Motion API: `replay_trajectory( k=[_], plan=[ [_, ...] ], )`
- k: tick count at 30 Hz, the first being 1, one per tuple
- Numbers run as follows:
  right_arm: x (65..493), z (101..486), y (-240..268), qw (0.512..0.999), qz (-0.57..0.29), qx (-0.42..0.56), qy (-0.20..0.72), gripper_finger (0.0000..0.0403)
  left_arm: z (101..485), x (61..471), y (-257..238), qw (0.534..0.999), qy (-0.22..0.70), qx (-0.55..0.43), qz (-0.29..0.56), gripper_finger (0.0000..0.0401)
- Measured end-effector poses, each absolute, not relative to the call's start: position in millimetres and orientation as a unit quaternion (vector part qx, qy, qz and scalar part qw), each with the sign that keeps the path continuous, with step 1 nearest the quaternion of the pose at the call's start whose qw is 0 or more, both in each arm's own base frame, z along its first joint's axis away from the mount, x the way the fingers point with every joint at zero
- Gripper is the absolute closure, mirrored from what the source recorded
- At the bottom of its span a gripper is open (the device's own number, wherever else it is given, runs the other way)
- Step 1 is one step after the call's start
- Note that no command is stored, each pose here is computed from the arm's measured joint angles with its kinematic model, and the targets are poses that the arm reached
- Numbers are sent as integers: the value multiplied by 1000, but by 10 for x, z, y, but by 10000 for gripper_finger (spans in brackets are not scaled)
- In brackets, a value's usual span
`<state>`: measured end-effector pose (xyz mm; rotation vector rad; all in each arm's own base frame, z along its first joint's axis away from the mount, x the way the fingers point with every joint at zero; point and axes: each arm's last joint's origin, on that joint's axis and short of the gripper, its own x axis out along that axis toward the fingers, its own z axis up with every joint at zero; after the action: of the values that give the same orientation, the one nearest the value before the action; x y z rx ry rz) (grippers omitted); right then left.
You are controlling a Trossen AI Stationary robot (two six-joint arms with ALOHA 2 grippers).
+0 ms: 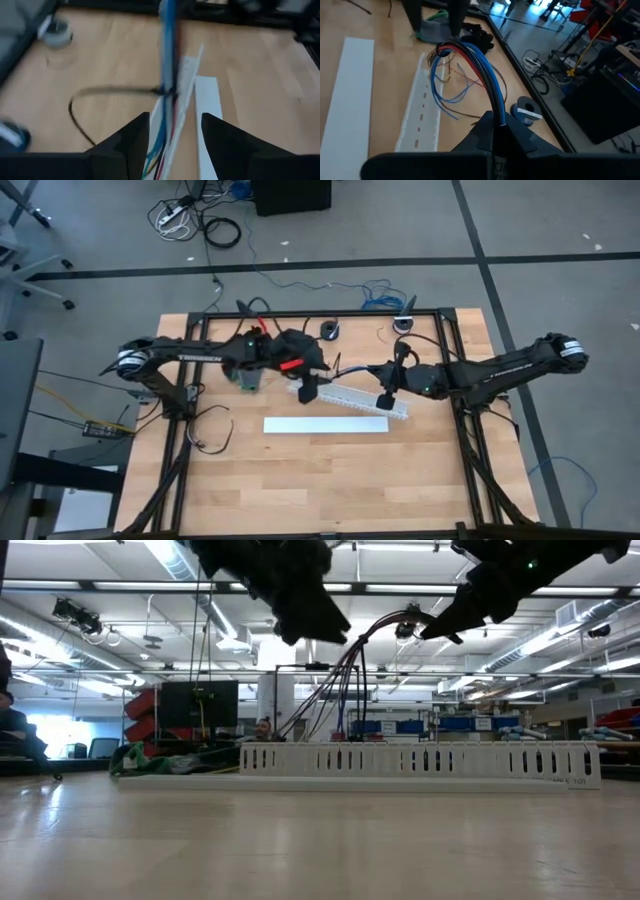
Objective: Ziptie cables
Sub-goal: Put the ziptied cables into the white cable duct
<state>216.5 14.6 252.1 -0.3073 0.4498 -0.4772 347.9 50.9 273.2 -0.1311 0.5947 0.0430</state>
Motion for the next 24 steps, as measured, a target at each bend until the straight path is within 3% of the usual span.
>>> replay_trajectory(
  k=[12,19,24],
  plan=[
    [2024,2641,122,938,-236,-151,205,393,2467,3714,534,953,280,-108,-33,228],
    [2037,2631,125,940,-235,-143,204,393,2482,3730,583,961,268,-60,34,228],
    [2039,2634,126,940,-235,-141,202,393,2383,3789,594,960,272,-59,34,228]
  ],
)
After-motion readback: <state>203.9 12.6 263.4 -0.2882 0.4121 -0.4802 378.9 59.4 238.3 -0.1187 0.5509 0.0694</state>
